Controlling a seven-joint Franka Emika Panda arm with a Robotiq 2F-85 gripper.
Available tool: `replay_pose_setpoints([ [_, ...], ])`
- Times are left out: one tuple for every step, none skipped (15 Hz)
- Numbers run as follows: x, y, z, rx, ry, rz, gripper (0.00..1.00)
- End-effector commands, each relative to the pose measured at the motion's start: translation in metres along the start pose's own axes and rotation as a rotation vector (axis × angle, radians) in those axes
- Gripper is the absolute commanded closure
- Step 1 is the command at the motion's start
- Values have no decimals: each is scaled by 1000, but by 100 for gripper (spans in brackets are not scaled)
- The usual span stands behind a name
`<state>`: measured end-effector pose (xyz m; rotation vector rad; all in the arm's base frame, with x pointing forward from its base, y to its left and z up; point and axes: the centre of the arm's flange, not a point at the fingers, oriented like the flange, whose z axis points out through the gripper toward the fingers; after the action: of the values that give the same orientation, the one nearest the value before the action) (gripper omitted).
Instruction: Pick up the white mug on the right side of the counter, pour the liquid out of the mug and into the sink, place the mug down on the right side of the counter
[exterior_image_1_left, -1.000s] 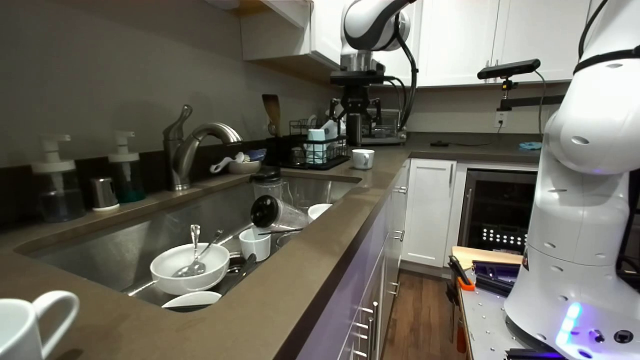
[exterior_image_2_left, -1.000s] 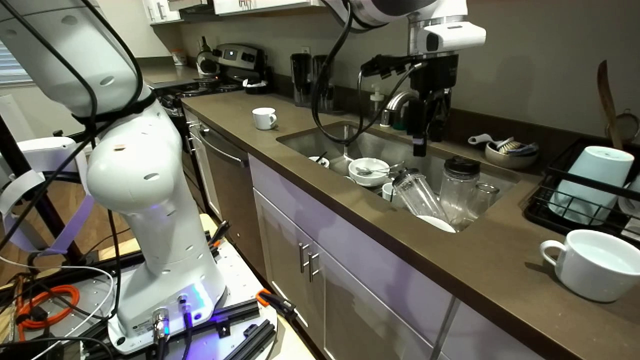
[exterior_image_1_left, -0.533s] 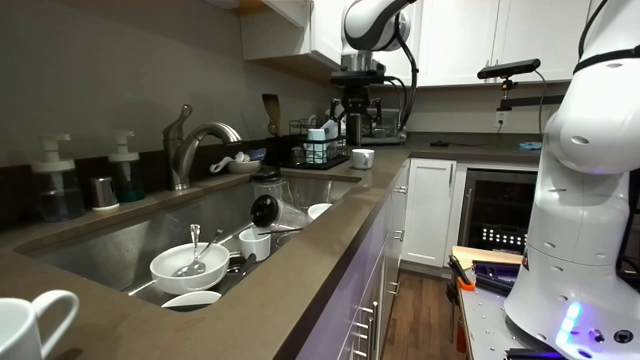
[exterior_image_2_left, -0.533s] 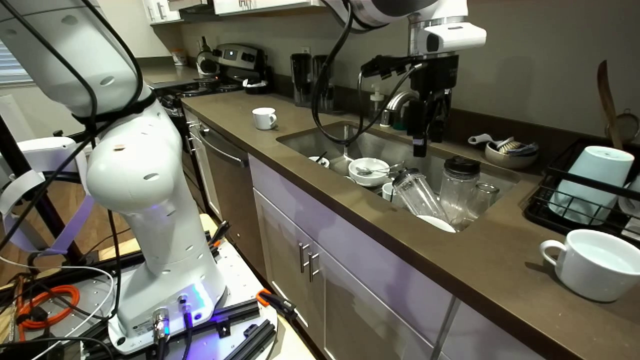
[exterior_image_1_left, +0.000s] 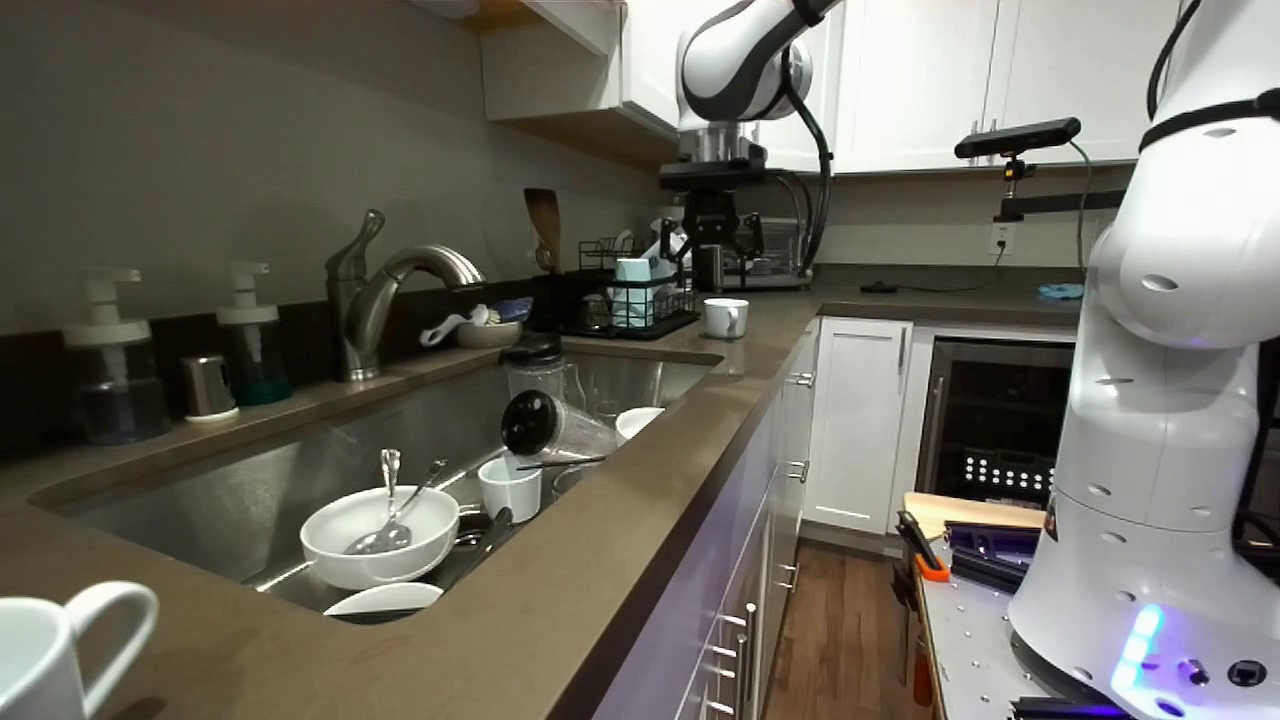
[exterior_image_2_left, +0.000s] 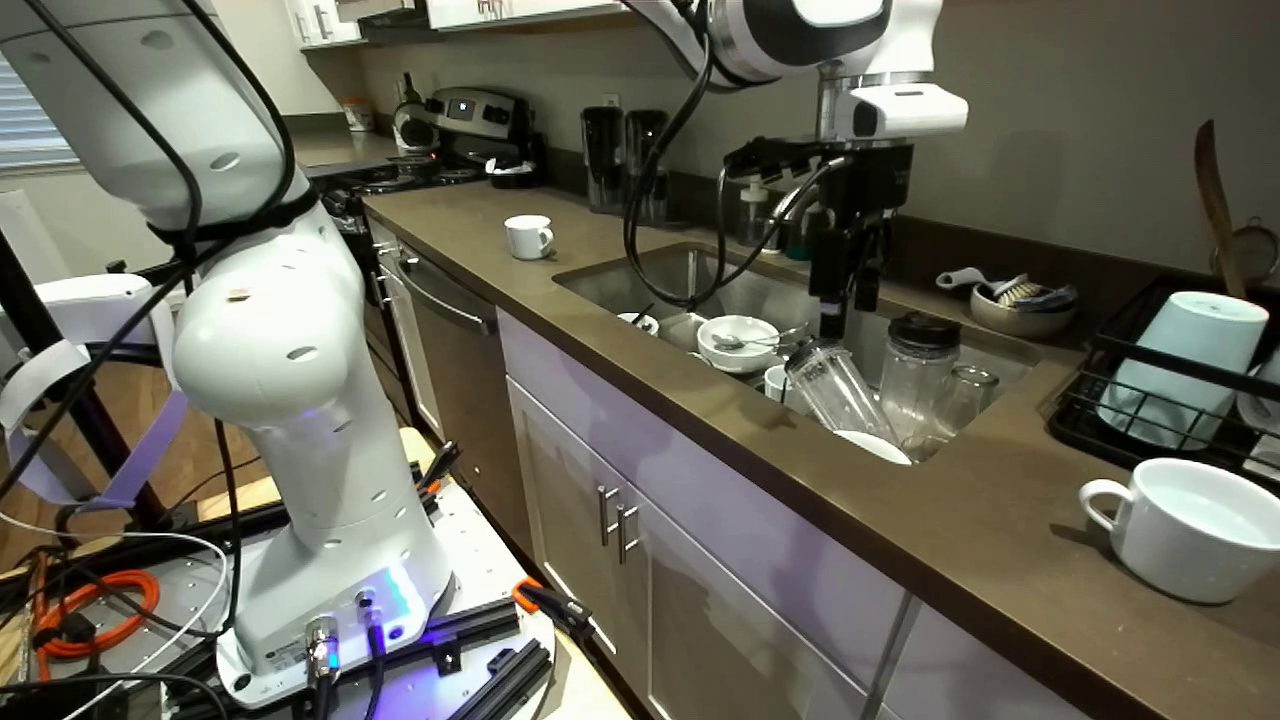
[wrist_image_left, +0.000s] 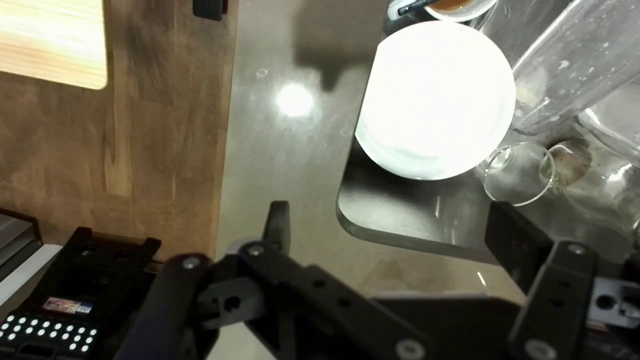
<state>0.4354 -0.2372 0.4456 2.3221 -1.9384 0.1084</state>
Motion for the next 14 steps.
replay_pose_setpoints([
  [12, -1, 14, -22, -15, 15, 0],
  [16, 0, 18, -29, -24, 23, 0],
  [24, 3, 21, -34, -36, 41, 0],
  [30, 6, 24, -35, -44, 55, 0],
  [38, 10, 26, -35, -58, 68, 0],
  [44, 14, 29, -35, -66, 80, 0],
  [51, 18, 32, -34, -79, 81, 0],
  [58, 23, 35, -33, -92, 80, 0],
  [65, 25, 37, -33, -104, 74, 0],
  [74, 26, 39, -31, -113, 72, 0],
  [81, 28, 41, -26, -124, 69, 0],
  [87, 30, 43, -21, -133, 66, 0],
  [93, 30, 46, -18, -146, 55, 0],
  [98, 31, 49, -14, -159, 41, 0],
])
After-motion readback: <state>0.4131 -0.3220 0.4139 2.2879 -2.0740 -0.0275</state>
